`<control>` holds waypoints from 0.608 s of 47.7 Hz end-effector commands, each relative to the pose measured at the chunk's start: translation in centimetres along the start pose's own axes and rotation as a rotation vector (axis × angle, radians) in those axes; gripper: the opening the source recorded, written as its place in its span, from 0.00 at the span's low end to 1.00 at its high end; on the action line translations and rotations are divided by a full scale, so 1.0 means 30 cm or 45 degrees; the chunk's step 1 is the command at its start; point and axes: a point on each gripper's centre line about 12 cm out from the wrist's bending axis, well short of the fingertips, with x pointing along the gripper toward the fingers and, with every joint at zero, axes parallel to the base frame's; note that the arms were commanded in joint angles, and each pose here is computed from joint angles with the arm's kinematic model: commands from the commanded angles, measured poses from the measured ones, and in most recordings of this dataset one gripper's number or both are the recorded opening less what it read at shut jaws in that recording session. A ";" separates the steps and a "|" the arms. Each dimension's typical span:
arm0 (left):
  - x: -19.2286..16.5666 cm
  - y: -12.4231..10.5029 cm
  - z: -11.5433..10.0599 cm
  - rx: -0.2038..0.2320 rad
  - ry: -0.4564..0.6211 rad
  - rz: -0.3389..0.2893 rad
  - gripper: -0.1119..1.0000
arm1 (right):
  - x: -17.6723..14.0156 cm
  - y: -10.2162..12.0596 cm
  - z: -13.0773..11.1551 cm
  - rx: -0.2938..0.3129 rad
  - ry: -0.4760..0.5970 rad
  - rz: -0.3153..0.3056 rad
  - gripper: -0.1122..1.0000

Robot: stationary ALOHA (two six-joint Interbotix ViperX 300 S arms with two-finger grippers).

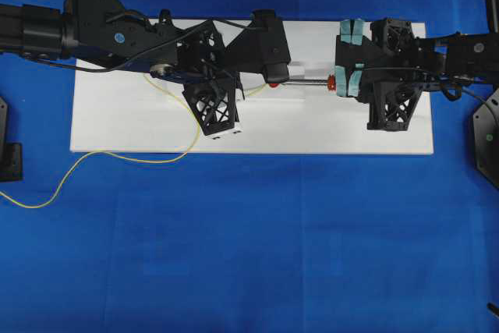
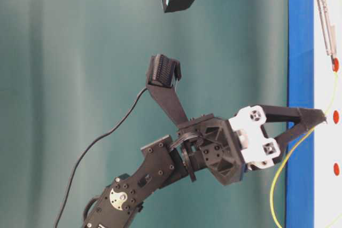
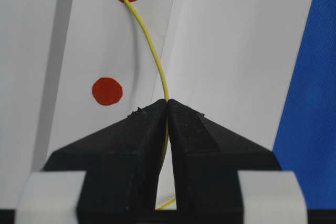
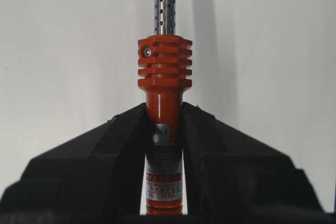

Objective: Touch the tip of the soldering iron to the tip of the solder at the mark.

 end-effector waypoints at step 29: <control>-0.023 -0.004 0.063 0.011 -0.061 -0.003 0.11 | -0.015 -0.002 0.035 0.000 -0.047 -0.002 0.15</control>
